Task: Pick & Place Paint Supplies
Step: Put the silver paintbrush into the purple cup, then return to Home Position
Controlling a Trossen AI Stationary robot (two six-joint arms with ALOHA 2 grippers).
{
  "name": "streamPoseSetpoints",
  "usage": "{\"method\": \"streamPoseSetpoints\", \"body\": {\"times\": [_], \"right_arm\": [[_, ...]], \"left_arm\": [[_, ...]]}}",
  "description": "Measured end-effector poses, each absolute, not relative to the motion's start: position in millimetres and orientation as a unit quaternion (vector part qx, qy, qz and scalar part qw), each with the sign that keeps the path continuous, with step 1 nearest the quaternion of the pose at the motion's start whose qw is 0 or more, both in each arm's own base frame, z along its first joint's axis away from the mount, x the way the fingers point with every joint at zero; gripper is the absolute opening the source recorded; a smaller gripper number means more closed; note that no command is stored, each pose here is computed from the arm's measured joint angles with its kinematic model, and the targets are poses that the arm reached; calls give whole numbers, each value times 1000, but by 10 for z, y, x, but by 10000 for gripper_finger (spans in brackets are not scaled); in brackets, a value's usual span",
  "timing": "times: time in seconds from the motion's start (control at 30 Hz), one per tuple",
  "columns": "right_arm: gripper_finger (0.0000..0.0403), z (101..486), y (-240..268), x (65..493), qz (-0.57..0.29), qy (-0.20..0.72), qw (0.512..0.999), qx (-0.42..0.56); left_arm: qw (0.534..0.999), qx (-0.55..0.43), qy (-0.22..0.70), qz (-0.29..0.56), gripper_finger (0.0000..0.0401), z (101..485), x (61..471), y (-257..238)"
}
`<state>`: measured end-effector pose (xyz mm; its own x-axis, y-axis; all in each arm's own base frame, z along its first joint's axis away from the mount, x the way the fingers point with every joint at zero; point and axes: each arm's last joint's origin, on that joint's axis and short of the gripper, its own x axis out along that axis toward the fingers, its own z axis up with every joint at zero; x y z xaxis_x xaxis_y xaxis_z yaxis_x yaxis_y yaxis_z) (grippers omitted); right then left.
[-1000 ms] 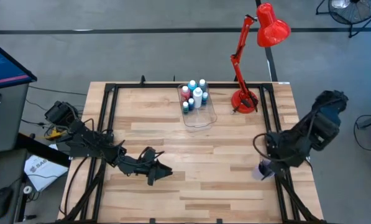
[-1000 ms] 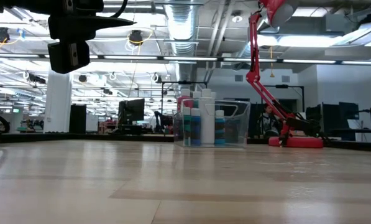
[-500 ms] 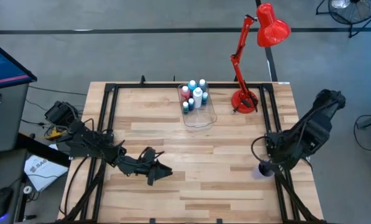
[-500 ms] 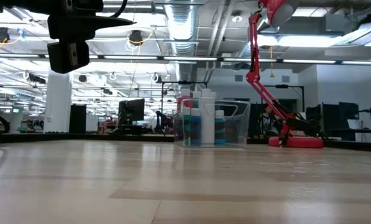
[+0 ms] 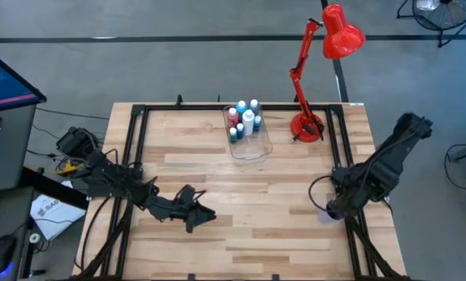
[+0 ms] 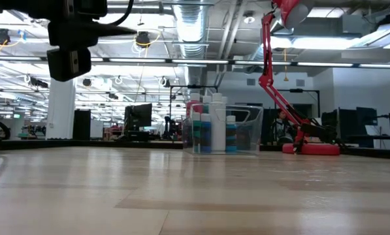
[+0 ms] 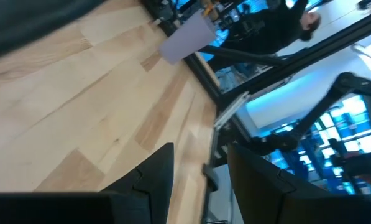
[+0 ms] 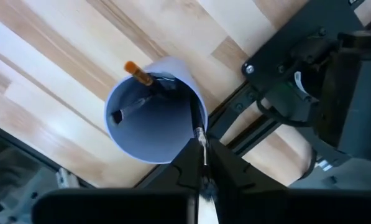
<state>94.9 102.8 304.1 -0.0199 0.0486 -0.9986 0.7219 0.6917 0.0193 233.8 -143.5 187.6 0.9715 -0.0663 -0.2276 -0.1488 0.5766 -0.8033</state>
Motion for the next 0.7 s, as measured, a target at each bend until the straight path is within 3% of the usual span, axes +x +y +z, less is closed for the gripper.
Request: {"method": "streamPoseSetpoints", "body": {"times": [0.7], "right_arm": [[58, 3025, 1091, 1005, -235, 663, 647, 295]], "left_arm": [[883, -453, 120, 36, 143, 1854, 2322, -1444]]}}
